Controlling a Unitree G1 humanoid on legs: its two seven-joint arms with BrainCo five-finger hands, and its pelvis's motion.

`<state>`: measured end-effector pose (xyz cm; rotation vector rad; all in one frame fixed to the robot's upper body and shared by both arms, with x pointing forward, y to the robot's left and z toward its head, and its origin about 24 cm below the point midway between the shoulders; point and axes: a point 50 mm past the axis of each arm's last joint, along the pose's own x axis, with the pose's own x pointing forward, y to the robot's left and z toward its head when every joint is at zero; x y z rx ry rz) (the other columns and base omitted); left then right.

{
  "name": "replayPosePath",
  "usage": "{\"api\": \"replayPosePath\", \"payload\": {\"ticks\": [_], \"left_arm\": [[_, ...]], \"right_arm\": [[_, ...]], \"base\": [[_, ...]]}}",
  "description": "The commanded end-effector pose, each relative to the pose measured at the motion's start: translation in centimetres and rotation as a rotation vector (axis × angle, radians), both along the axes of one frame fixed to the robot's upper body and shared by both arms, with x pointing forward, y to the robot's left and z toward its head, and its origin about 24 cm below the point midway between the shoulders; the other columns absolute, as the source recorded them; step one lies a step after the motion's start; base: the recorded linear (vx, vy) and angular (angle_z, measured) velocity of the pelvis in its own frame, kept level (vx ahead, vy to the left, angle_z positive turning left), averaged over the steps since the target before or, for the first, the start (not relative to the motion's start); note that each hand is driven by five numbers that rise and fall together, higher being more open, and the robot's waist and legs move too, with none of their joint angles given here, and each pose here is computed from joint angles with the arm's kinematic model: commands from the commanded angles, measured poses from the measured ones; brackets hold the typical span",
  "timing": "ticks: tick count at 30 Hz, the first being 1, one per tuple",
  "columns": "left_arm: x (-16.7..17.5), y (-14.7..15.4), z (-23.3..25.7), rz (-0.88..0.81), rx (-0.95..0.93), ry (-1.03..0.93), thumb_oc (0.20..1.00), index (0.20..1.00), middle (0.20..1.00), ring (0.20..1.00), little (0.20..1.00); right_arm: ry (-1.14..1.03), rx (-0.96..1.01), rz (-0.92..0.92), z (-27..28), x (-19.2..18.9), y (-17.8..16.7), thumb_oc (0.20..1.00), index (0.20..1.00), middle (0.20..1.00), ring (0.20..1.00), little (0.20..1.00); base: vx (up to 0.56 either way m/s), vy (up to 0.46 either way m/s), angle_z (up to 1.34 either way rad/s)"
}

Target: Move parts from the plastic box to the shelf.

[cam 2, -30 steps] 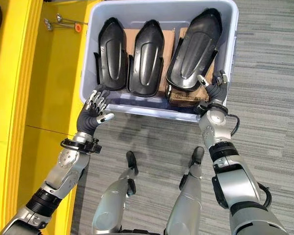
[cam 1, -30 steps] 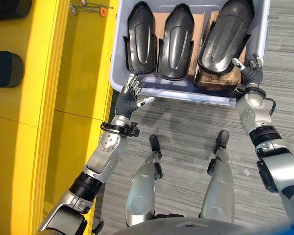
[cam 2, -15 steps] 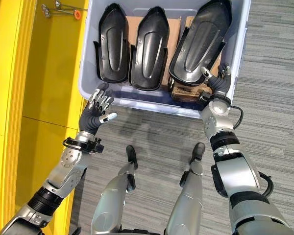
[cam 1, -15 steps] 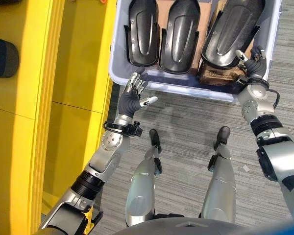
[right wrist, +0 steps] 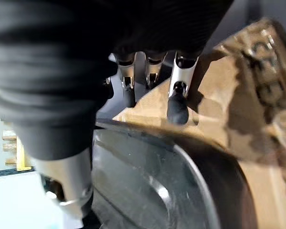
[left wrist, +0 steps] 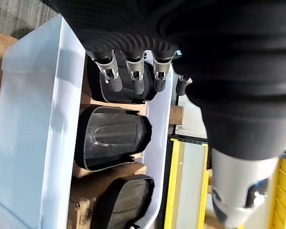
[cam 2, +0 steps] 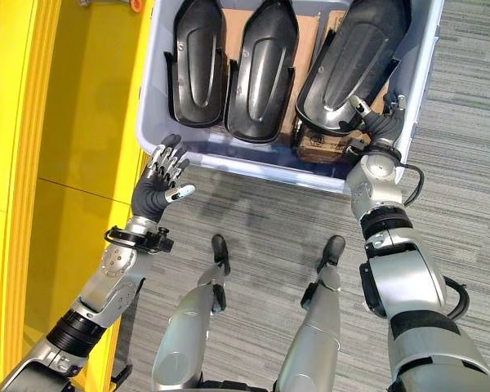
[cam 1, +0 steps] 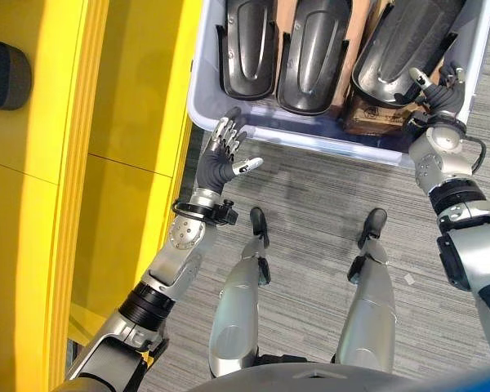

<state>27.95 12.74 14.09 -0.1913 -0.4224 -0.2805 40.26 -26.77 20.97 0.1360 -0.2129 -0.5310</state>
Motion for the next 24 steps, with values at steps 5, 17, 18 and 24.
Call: {"api": "replayPosePath", "payload": {"ticks": [5, 17, 18, 24], "left_arm": [[-1.8, 0.2, 4.8, -0.033, -0.032, -0.233, 1.000, 1.000, 1.000, 1.000, 1.000], [-2.0, 0.1, 5.0, -0.015, -0.044, -0.240, 1.000, 1.000, 1.000, 1.000, 1.000], [-2.0, 0.2, 4.9, -0.013, -0.041, -0.240, 1.000, 1.000, 1.000, 1.000, 1.000], [-1.7, 0.4, 4.9, 0.001, -0.038, -0.235, 1.000, 1.000, 1.000, 1.000, 1.000]], "right_arm": [[0.079, -0.121, -0.077, 2.8, 0.2, -1.3, 1.000, 1.000, 1.000, 1.000, 1.000], [0.204, -0.205, -0.137, 2.3, -0.3, -3.4, 1.000, 1.000, 1.000, 1.000, 1.000], [0.202, -0.210, -0.135, 2.4, -0.3, -3.4, 1.000, 1.000, 1.000, 1.000, 1.000], [0.258, -0.184, -0.133, 1.2, -0.6, -4.0, 0.200, 0.200, 0.200, 0.200, 0.200]], "base": [[0.01, 0.018, 0.17], [0.00, 0.010, 0.10], [0.00, 0.007, 0.13], [0.00, 0.002, 0.14]]}}
